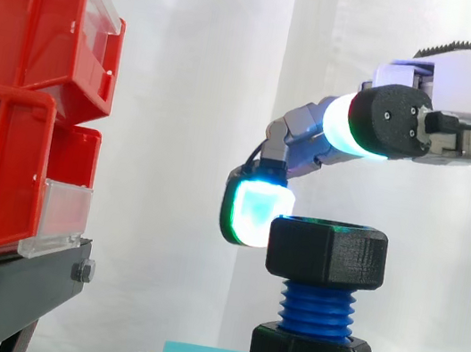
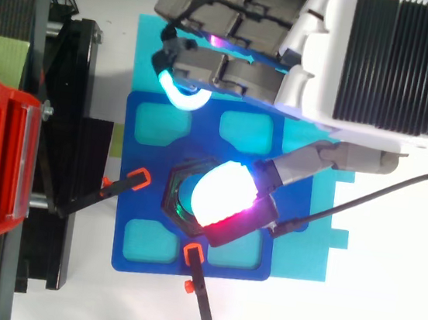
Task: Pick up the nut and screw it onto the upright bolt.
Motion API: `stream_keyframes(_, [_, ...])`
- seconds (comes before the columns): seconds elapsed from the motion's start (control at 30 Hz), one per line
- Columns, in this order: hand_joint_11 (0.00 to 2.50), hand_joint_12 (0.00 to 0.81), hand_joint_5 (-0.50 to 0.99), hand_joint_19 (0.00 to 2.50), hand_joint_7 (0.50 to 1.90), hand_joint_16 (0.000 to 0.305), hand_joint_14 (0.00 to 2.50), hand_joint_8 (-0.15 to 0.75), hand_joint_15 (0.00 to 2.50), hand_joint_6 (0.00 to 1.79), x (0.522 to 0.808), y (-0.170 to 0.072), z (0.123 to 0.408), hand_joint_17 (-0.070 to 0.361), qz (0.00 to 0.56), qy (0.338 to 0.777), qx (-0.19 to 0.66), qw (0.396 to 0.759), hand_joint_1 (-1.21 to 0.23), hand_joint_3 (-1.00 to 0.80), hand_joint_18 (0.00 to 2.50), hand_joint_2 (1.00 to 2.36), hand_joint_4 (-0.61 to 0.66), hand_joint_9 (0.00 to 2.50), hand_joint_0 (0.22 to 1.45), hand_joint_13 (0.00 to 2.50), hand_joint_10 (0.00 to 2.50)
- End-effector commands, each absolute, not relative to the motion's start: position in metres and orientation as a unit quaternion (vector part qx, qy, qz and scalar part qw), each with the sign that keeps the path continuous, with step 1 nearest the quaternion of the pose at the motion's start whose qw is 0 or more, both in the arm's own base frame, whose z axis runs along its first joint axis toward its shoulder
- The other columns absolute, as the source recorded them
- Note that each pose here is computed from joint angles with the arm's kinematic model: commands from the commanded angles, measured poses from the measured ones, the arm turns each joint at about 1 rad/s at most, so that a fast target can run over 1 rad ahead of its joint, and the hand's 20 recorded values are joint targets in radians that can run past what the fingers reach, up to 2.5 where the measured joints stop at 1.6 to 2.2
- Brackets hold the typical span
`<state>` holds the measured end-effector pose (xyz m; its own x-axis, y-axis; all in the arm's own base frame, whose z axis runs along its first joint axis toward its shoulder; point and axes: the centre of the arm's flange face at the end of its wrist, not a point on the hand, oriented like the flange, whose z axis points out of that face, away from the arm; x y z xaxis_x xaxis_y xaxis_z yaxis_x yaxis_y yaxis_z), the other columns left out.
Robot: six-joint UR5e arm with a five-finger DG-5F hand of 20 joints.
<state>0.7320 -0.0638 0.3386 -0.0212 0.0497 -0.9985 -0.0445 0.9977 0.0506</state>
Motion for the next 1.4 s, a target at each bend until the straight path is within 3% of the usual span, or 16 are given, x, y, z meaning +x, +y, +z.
stream_keyframes(0.0, [0.00,0.320,-0.17,0.00,0.80,0.037,0.00,0.279,0.00,0.50,0.733,-0.065,0.341,0.083,0.035,0.708,-0.007,0.705,-0.04,-0.50,0.14,1.00,0.25,0.42,0.51,0.35,0.00])
stream_keyframes(0.2, [0.00,0.330,-0.16,0.00,0.76,0.039,0.00,0.269,0.00,0.50,0.739,-0.050,0.344,0.087,0.047,0.692,-0.018,0.720,-0.01,-0.50,0.10,1.00,0.24,0.39,0.50,0.32,0.00])
stream_keyframes(0.6, [0.00,0.334,-0.13,0.00,0.87,0.039,0.00,0.270,0.00,0.50,0.735,-0.015,0.324,0.089,0.080,0.699,-0.031,0.710,-0.02,-0.50,0.07,1.00,0.28,0.38,0.50,0.29,0.00])
stream_keyframes(0.9, [0.00,0.333,-0.11,0.00,1.01,0.039,0.00,0.274,0.00,0.50,0.733,-0.013,0.319,0.088,0.089,0.702,-0.030,0.706,-0.04,-0.50,0.07,1.00,0.30,0.38,0.51,0.29,0.00])
stream_keyframes(1.37, [0.00,0.316,-0.09,0.00,1.23,0.036,0.00,0.292,0.00,0.50,0.728,-0.033,0.317,0.081,0.090,0.711,-0.038,0.696,-0.07,-0.50,0.09,1.00,0.27,0.41,0.51,0.31,0.00])
